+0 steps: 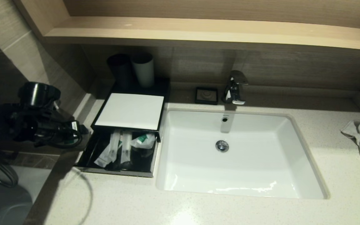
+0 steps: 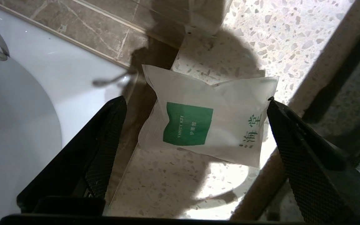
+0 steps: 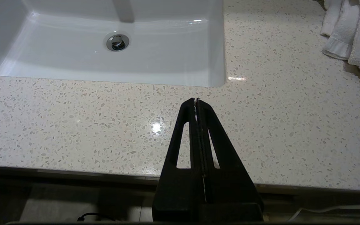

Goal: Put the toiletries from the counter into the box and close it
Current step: Pick up the bathroom toiletry

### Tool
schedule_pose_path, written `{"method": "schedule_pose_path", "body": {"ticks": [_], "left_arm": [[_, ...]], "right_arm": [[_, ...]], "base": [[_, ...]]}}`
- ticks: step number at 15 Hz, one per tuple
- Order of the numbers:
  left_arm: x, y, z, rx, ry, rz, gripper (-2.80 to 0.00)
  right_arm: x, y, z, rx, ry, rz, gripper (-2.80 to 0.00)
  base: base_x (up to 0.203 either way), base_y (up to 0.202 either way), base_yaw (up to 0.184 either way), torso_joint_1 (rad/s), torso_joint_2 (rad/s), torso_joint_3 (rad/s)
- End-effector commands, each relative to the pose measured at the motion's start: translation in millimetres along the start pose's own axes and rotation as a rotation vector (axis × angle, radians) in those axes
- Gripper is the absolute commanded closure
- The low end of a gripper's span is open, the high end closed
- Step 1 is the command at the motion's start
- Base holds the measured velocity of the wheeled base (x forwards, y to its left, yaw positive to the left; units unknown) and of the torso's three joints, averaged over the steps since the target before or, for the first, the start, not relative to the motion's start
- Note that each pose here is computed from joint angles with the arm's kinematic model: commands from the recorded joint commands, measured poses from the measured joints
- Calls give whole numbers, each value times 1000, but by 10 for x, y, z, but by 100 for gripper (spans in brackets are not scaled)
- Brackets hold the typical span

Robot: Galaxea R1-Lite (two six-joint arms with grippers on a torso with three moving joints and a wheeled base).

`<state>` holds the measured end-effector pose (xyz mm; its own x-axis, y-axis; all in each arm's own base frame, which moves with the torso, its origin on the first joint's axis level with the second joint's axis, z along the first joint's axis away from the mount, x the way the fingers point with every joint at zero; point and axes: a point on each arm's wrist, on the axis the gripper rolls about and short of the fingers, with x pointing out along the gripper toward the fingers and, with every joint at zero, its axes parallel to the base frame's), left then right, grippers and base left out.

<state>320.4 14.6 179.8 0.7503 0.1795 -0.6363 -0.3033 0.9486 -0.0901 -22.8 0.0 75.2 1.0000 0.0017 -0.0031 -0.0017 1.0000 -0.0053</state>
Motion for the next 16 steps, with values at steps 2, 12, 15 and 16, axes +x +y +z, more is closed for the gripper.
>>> {"method": "schedule_pose_path", "body": {"ticks": [2,12,15,16], "left_arm": [[37,28,-9,-6,9,9,-280],[50,46,-28,-9,18,15,-280],[45,44,-31,-8,18,14,-280],[46,43,-35,-8,20,13,-280]], "right_arm": [[0,0,0,-1,0,0,0],[0,0,0,-1,0,-1,0],[0,0,0,-1,0,0,0],[0,0,0,-1,0,0,0]], "base": [[0,0,0,0,0,0],[0,0,0,0,0,0],[0,0,0,0,0,0],[0,0,0,0,0,0]]}}
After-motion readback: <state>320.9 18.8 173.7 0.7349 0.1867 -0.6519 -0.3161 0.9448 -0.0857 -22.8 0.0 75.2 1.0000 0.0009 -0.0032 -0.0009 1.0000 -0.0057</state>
